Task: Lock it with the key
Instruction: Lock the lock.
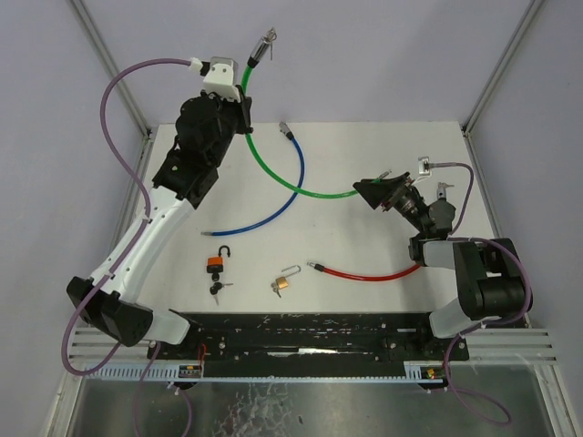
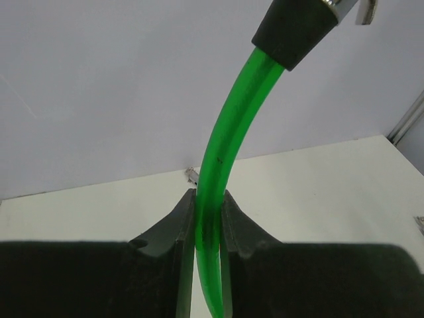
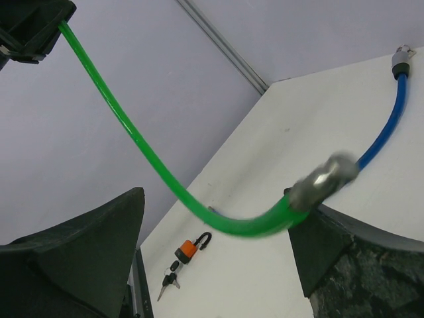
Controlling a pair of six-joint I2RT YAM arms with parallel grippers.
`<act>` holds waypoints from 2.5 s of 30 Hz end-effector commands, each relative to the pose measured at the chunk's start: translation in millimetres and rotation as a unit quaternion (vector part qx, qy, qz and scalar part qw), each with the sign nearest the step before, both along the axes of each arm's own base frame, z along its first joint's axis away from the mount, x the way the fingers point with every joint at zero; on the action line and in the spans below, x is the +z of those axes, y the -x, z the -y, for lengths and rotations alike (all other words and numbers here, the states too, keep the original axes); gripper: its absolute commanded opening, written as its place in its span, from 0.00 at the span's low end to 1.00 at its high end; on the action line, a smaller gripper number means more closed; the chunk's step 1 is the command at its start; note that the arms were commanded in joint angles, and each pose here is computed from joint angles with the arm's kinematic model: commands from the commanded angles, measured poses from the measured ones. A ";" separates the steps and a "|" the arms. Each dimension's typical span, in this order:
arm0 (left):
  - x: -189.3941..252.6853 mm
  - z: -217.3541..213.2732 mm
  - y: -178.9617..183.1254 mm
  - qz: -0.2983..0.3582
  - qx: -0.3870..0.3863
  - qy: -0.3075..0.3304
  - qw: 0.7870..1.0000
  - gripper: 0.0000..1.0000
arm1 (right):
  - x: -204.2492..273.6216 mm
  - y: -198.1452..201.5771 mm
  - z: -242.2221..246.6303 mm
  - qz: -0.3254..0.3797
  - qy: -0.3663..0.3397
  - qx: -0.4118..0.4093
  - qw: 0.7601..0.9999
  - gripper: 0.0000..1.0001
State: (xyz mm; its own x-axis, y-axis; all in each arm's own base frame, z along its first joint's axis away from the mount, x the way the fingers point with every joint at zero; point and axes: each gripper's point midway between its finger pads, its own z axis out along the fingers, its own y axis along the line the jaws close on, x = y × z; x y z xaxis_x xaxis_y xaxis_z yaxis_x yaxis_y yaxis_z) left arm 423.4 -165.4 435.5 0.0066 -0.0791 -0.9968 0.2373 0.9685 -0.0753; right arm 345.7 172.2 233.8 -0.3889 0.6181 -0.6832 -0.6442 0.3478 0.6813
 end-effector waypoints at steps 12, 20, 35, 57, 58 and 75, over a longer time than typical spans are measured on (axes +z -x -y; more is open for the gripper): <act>46.4 -2.1 -1.6 0.054 0.002 0.077 0.996 0.00 | 31.7 3.1 -22.1 0.073 -0.015 0.022 0.997 0.74; 40.4 -1.5 -1.8 0.051 0.001 0.076 0.996 0.00 | 38.8 4.3 -19.3 0.088 -0.002 0.009 0.996 0.42; -34.1 52.0 21.3 0.014 -0.114 0.000 0.993 0.00 | 59.8 2.5 -31.5 0.120 0.159 0.050 0.979 0.00; -43.0 30.4 59.6 0.035 -0.065 0.113 0.991 0.00 | 21.9 2.2 -36.9 0.022 0.115 0.137 0.984 0.00; -34.3 20.2 60.5 0.045 -0.056 0.127 0.989 0.00 | 22.0 -3.4 -27.0 0.011 0.086 0.120 0.989 0.00; 35.9 -25.3 28.8 0.102 0.016 0.180 0.978 0.00 | 20.3 -4.8 -0.5 0.002 -0.038 0.084 0.996 0.54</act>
